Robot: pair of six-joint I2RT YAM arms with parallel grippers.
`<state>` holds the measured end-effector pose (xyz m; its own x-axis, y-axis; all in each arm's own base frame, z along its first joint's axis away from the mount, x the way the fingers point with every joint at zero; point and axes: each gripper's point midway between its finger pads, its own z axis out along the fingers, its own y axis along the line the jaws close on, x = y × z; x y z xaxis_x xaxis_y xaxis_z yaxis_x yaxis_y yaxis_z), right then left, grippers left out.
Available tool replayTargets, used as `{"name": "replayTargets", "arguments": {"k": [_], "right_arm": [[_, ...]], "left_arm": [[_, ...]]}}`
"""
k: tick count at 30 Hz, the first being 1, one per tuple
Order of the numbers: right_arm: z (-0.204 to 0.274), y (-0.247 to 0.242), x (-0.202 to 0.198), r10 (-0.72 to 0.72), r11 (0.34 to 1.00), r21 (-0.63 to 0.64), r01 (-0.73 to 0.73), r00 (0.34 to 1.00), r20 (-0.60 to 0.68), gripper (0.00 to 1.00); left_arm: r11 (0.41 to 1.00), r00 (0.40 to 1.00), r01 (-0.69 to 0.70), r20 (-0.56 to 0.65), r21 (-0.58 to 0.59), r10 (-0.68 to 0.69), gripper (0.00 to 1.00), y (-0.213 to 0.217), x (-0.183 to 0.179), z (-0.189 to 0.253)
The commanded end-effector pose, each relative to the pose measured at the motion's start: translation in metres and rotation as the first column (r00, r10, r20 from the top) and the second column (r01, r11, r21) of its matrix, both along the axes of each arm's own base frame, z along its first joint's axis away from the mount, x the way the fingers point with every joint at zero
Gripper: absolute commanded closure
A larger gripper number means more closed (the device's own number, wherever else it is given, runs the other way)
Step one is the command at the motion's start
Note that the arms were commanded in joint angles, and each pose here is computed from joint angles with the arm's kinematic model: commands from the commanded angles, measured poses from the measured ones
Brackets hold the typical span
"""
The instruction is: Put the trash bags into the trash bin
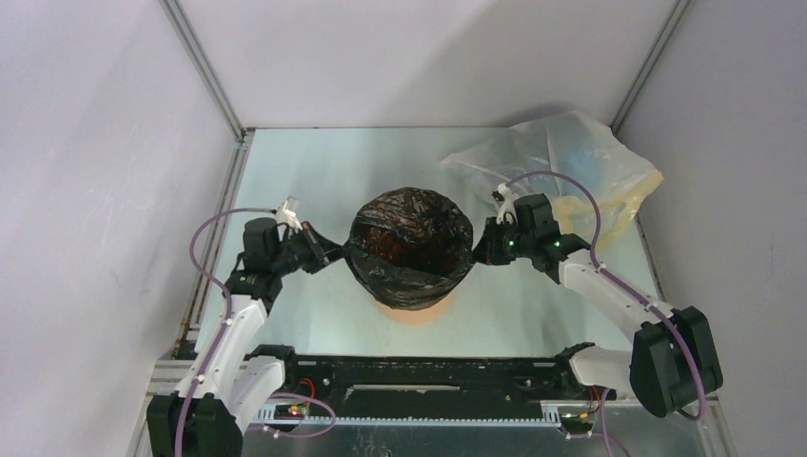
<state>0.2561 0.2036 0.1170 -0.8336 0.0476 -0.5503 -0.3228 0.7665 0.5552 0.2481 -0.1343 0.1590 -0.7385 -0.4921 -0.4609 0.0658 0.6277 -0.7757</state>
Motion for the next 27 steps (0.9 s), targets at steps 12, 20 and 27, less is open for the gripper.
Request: {"name": "replayTargets", "arguments": {"k": [12, 20, 27], "right_arm": [[-0.027, 0.015, 0.008, -0.003, 0.999, -0.051, 0.004, 1.0, 0.012, 1.0], [0.025, -0.033, 0.015, -0.129, 0.984, -0.096, 0.147, 0.977, 0.172, 0.66], [0.107, -0.062, 0.006, -0.147, 0.965, -0.144, 0.218, 0.909, 0.391, 0.65]], "left_arm": [[0.999, 0.998, -0.047, 0.037, 0.013, 0.046, 1.0, 0.007, 0.007, -0.011], [0.998, 0.995, -0.063, 0.079, 0.013, 0.062, 0.98, 0.009, 0.011, -0.001], [0.996, 0.991, -0.084, 0.103, 0.025, 0.081, 0.94, 0.012, 0.014, 0.005]]}}
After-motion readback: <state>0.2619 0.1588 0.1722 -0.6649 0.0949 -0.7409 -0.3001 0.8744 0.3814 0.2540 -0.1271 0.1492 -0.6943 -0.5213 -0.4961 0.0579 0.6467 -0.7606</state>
